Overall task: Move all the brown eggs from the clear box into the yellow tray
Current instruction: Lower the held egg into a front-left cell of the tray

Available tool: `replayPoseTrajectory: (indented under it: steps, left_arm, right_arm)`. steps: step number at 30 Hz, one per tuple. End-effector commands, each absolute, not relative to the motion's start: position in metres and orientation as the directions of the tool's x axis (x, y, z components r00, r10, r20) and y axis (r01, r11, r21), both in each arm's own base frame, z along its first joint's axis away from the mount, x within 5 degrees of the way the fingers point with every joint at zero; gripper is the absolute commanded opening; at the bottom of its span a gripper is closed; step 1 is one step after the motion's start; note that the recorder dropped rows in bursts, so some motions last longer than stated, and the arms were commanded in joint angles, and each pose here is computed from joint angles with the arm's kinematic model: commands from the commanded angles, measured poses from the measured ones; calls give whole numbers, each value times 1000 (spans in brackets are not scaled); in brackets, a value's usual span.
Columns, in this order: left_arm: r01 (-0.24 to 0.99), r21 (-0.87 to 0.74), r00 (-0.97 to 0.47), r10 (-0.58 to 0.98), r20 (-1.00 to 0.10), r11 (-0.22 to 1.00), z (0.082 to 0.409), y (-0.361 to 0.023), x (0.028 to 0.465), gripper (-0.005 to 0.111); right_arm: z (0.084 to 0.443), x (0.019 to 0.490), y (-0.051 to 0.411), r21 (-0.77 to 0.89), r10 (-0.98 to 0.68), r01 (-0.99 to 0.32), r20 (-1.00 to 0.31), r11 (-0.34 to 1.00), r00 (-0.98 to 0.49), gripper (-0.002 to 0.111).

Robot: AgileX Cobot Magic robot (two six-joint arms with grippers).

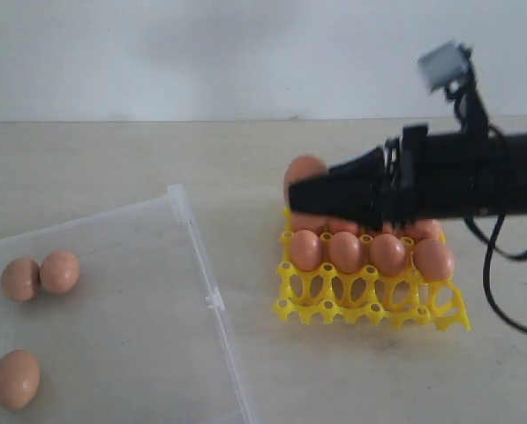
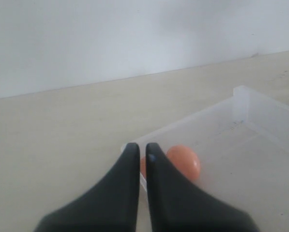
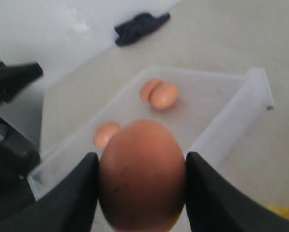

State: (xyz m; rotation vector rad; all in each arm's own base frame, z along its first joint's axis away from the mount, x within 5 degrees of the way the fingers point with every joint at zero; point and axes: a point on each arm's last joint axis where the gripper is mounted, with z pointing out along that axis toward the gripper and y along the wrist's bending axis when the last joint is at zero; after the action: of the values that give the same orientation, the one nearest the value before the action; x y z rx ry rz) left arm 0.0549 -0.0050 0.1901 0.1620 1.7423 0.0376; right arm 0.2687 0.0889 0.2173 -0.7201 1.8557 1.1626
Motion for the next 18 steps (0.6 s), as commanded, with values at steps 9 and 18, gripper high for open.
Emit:
replayPoseTrajectory:
  steps: [9,18]
  left_arm:
    - [89,109,-162,122,-979,990,190,-5,55,4]
    - [89,109,-162,122,-979,990,190,-5,55,4]
  right_arm:
    - [177,271,89,174,-293,-749,-846,639,-446,0]
    - [156,275,103,227,-318,-766,-811,602,-491,0]
